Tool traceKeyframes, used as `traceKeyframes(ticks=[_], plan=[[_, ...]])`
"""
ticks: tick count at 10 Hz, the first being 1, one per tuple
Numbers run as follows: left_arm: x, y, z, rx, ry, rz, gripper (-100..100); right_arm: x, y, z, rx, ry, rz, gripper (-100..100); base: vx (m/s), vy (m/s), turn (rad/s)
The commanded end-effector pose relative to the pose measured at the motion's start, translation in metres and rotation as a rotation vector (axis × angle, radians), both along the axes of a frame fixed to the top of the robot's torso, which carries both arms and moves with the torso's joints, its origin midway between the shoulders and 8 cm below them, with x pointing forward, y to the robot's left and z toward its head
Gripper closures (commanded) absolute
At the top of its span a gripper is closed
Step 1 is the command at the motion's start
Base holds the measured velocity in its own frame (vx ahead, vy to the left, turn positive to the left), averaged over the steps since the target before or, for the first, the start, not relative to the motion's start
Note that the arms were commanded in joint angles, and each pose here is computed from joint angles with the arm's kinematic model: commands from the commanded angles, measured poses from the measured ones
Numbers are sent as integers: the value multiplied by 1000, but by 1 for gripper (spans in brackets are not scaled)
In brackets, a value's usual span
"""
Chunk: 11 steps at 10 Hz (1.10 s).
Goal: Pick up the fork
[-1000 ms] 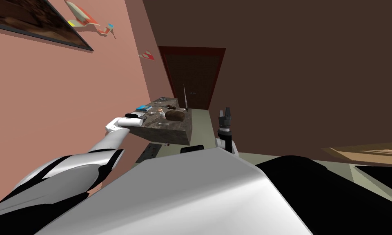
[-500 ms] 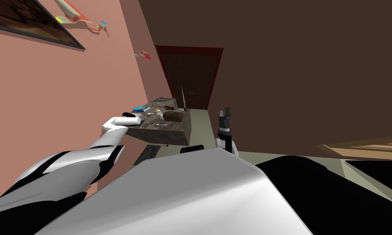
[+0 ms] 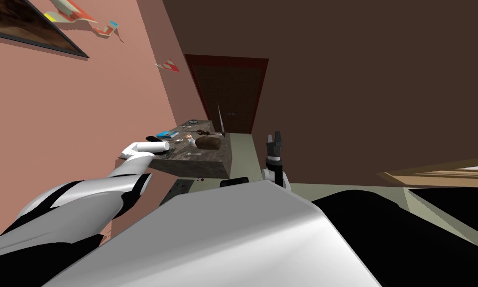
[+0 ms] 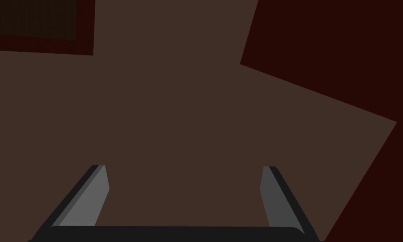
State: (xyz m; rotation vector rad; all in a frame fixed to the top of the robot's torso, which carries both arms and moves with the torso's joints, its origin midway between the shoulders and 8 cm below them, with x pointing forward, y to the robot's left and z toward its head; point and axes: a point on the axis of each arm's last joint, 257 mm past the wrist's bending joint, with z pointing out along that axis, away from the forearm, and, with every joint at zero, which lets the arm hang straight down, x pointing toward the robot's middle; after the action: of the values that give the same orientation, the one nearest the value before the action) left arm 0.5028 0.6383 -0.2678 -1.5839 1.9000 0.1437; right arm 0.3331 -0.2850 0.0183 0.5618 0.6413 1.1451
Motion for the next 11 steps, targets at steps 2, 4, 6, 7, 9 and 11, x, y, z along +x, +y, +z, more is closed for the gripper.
traceKeyframes(ticks=[2, 4, 6, 7, 9, 11], plan=[[-9, -4, -8, -46, 46, 23, -100, 0, 0, 0, 0, 0, 0, 0, 10, -18, -42], [-13, -10, -13, -84, 77, 32, -100, 0, 0, 0, 0, 0, 0, 0, 16, -23, -59], [-28, -15, -26, -132, 127, 57, -100, 0, 0, 0, 0, 0, 0, 0, 18, -23, -68], [-33, -23, -33, -170, 156, 63, -100, 0, 0, 0, 0, 0, 0, 0, 30, -30, -137], [-41, -32, -41, -210, 190, 70, -100, 0, 0, 0, 0, 0, 0, 0, 23, -27, -41], [-44, -42, -45, -242, 212, 68, -100, 0, 0, 0, 0, 0, 0, 0, 25, -25, -70]])
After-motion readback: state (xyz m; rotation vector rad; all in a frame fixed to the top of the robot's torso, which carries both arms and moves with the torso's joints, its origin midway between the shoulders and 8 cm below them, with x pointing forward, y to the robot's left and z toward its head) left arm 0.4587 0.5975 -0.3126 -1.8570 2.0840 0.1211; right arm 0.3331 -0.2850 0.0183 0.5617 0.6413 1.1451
